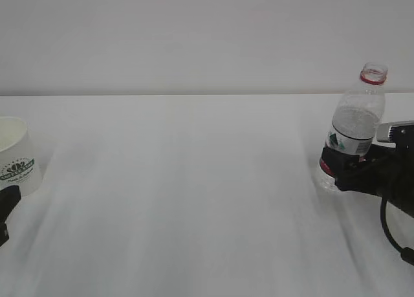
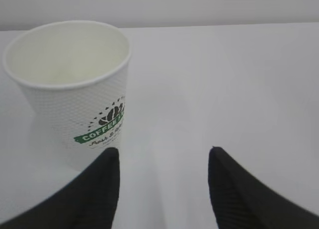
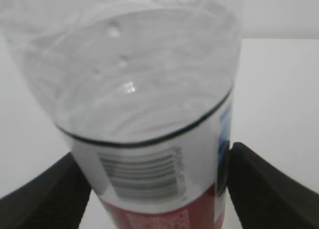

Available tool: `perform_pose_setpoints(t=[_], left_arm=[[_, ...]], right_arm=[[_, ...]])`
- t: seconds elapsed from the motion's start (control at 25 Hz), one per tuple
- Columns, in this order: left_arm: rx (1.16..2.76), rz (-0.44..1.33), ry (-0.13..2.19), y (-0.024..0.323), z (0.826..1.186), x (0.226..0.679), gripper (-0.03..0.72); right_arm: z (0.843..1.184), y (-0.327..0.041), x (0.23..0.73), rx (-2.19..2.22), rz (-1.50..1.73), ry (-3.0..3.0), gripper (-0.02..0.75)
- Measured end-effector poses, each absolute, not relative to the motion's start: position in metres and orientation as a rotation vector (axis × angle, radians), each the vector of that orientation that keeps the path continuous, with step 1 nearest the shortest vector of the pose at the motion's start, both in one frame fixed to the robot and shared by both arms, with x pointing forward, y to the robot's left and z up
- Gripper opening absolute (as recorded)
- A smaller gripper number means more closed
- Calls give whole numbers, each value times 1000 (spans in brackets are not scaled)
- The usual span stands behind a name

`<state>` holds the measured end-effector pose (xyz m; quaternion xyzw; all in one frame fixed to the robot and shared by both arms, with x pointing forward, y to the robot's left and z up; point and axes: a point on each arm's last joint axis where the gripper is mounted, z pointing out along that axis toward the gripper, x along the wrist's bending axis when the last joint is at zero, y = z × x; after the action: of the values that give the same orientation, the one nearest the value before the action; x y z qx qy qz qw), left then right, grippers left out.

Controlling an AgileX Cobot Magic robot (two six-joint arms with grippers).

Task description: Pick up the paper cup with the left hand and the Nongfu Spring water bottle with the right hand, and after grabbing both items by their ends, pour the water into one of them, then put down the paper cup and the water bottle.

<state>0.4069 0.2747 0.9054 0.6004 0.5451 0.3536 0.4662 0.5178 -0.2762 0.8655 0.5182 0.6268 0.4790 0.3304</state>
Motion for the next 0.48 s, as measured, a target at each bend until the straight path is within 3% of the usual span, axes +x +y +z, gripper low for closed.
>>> perform_pose_setpoints(t=[0.48], left_arm=[[1484, 859, 1324, 273, 905, 407, 417]], right_arm=[[868, -276, 524, 1333, 1263, 1628, 624]])
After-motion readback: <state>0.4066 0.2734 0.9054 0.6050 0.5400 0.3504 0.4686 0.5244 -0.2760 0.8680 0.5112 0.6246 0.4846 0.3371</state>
